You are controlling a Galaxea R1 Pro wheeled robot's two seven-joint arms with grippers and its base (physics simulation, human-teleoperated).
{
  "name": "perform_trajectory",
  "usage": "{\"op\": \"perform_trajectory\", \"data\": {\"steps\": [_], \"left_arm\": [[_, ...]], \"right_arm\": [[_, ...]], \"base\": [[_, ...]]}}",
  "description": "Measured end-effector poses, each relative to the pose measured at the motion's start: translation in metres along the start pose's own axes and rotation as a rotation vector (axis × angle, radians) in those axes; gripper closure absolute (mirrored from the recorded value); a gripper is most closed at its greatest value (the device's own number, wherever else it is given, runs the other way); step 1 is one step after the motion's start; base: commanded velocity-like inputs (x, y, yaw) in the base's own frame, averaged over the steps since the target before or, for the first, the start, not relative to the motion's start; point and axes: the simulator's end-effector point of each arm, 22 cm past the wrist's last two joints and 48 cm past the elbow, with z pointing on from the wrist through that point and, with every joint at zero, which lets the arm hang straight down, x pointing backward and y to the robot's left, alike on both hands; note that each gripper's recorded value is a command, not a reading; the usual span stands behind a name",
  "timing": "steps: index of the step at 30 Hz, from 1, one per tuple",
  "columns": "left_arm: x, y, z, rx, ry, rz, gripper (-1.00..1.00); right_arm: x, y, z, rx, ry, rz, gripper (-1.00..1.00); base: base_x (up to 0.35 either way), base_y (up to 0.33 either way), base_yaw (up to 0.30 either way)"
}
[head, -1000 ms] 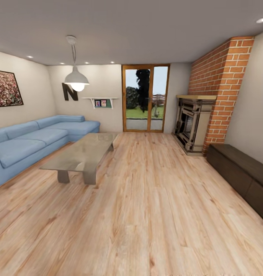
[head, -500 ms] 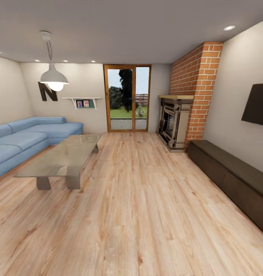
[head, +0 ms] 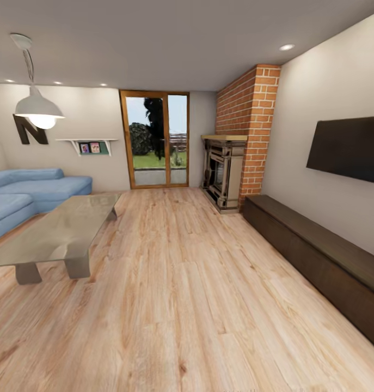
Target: In the kitchen, take the Vidalia onion out of the sink, dice it on the chopping board with the paring knife, put the diced onion into the bowl on the countertop, then place both the paring knife and the chopping board into the sink.
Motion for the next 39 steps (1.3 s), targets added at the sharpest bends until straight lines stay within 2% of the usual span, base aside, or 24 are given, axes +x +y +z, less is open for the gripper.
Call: {"op": "perform_trajectory", "data": {"steps": [39], "left_arm": [[0.0, -0.001, 0.0, 0.001, 0.0, -0.001, -1.0]], "right_arm": [[0.0, 0.0002, 0.0, -0.001, 0.0, -0.001, -1.0]], "base": [[0.0, 0.0, -0.281]]}}
